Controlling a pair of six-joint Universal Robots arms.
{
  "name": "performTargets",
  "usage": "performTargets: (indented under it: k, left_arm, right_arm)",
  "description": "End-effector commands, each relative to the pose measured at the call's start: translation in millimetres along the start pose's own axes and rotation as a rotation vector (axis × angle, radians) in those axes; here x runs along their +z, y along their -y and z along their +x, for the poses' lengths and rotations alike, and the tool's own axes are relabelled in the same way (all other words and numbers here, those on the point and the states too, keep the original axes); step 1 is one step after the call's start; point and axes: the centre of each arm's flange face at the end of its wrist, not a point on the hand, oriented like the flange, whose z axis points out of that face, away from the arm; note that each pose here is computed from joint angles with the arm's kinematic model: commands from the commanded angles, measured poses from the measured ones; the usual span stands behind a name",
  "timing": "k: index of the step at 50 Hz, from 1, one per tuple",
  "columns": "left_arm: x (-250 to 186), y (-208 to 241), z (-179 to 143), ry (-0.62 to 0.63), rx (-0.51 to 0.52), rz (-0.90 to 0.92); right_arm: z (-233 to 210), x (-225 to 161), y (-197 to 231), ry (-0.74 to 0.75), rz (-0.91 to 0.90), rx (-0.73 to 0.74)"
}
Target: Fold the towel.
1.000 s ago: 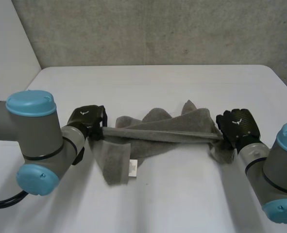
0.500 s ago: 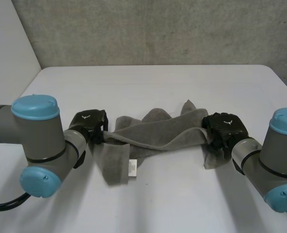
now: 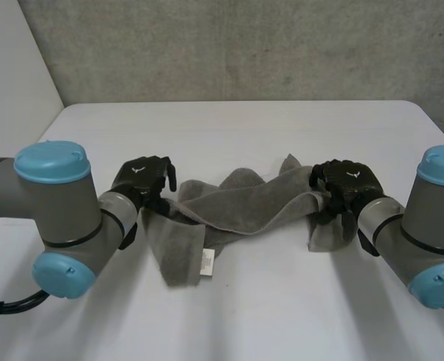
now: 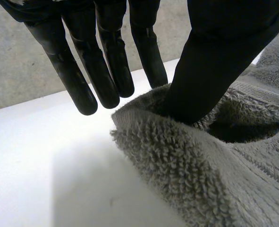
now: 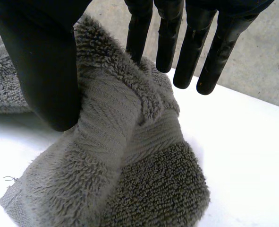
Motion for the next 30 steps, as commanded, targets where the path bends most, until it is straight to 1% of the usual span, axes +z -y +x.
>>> performTargets:
  k: [1,8,11,13,14,16,17,18,19,21,22,24,25,27,28,29,30]
  left_arm:
    - [8,-10,0,-0.008,0.001,-0.024]
    - [10,-23,0,-0.007,-0.002,-0.064]
    - [11,-25,0,-0.007,0.003,-0.067]
    - [15,-25,0,-0.009,0.044,-0.062]
    - [15,-25,0,-0.009,0.045,-0.062]
    - [23,-18,-2,0.001,0.132,-0.032]
    - [23,-18,-2,0.001,0.132,-0.032]
    - [28,-10,-2,0.004,0.191,-0.005]
    - [28,-10,-2,0.004,0.192,-0.004]
    - [40,15,-3,0.015,0.296,0.083]
    - [40,15,-3,0.015,0.296,0.084]
    - [50,58,-6,0.043,0.351,0.219]
    - [50,58,-6,0.043,0.351,0.220]
    - [49,120,-8,0.082,0.360,0.425]
    - [49,120,-8,0.083,0.360,0.426]
    - [40,154,-7,0.103,0.361,0.546]
    - [40,155,-7,0.103,0.361,0.547]
  right_arm:
    - [-3,10,-9,0.004,-0.003,-0.006]
    - [4,20,-12,-0.062,0.013,-0.015]
    - [5,22,-11,-0.064,0.019,-0.014]
    - [5,25,-5,-0.062,0.048,-0.020]
    - [5,25,-4,-0.062,0.048,-0.020]
    - [8,33,15,-0.059,0.118,-0.029]
    - [8,33,15,-0.059,0.119,-0.029]
    - [11,38,28,-0.061,0.150,-0.045]
    - [11,38,28,-0.061,0.150,-0.045]
    - [14,48,59,-0.057,0.233,-0.135]
    - [14,48,59,-0.057,0.234,-0.135]
    - [16,54,101,-0.079,0.363,-0.299]
    - [16,54,101,-0.080,0.363,-0.299]
    - [20,51,157,-0.138,0.554,-0.452]
    - [20,51,158,-0.138,0.555,-0.453]
    - [20,46,187,-0.173,0.674,-0.509]
    - [20,46,188,-0.173,0.675,-0.510]
